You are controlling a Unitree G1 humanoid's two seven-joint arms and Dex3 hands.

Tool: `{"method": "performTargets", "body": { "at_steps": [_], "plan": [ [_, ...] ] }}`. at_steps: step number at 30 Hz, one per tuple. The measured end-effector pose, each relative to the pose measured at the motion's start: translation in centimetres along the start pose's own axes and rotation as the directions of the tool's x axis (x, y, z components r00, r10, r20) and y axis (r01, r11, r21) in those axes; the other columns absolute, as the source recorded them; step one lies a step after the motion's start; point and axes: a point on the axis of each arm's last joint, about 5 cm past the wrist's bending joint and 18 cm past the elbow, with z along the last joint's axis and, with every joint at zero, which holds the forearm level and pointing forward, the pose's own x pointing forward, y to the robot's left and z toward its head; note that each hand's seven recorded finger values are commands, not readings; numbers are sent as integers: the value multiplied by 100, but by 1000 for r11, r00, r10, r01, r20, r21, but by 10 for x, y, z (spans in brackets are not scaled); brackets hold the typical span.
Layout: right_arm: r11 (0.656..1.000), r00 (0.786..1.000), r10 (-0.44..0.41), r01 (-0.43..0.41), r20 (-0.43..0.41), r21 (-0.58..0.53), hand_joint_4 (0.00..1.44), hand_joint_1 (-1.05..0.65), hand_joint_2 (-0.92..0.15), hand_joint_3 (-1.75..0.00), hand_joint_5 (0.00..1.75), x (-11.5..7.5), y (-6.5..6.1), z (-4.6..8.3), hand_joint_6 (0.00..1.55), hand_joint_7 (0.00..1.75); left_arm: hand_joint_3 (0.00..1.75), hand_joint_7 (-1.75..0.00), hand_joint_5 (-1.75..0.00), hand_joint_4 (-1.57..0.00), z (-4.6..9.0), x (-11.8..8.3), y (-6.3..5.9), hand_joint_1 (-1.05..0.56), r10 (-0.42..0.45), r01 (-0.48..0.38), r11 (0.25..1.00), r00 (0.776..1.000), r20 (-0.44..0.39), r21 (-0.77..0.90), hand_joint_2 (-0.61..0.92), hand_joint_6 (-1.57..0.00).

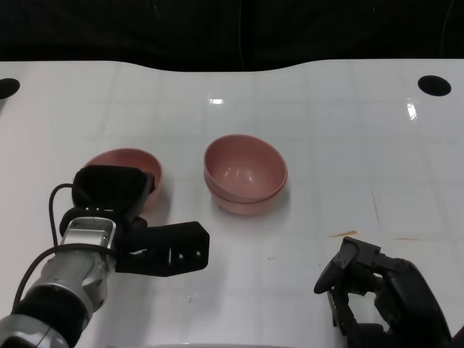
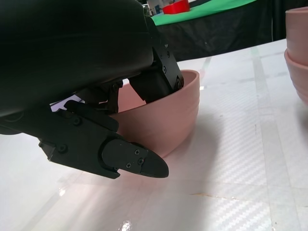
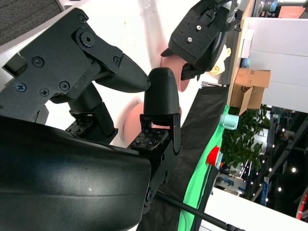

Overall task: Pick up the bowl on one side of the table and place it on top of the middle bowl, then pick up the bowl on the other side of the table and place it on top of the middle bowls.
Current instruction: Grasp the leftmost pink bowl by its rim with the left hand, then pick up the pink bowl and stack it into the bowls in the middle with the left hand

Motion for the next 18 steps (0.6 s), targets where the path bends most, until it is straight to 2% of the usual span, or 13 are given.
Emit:
{"method": "performTargets", "body": {
  "at_steps": [4,7,11,13,14,15,16,17,18],
  "plan": [
    [1000,1000,-1,1,0,0,86,-20,-47,-127,174,0,0,0,79,146,22,-75,-175,-80,0,0,2,-36,39,-39,999,999,24,12,92,-78],
    [1000,1000,0,0,1,0,86,-20,-47,-127,175,0,0,0,79,146,19,-74,-175,-80,0,0,4,-36,64,-64,998,997,34,10,92,-81],
    [1000,1000,0,0,1,-1,87,-20,-47,-127,175,0,0,0,78,146,10,-70,-175,-82,3,1,29,-35,195,-194,981,978,78,-21,91,-88],
    [1000,1000,1,-1,0,-1,87,-20,-46,-127,175,0,0,0,78,145,6,-61,-175,-83,4,0,42,-34,256,-254,967,961,100,-34,92,-92],
    [1000,1000,1,-1,0,-1,87,-20,-46,-127,175,0,0,0,78,145,6,-72,-175,-85,5,0,47,-34,280,-277,960,954,109,-40,92,-91],
    [1000,1000,1,-1,0,-2,87,-21,-46,-127,174,0,0,0,78,145,5,-107,-175,-85,6,-1,51,-32,301,-298,954,946,120,-43,92,-80],
    [1000,1000,2,-2,0,-3,87,-21,-46,-127,174,0,0,0,78,145,4,-120,-175,-86,8,-1,54,-33,320,-316,948,938,132,-49,92,-76],
    [1000,1000,3,-3,0,-6,87,-21,-46,-127,174,0,0,0,78,145,2,-94,-175,-86,11,-3,58,-34,340,-335,940,929,146,-58,91,-84],
    [1000,1000,3,-3,-1,-8,87,-21,-46,-127,174,0,1,0,78,145,2,-81,-175,-86,14,-4,62,-34,364,-357,932,917,163,-69,91,-89]
  ]
}}
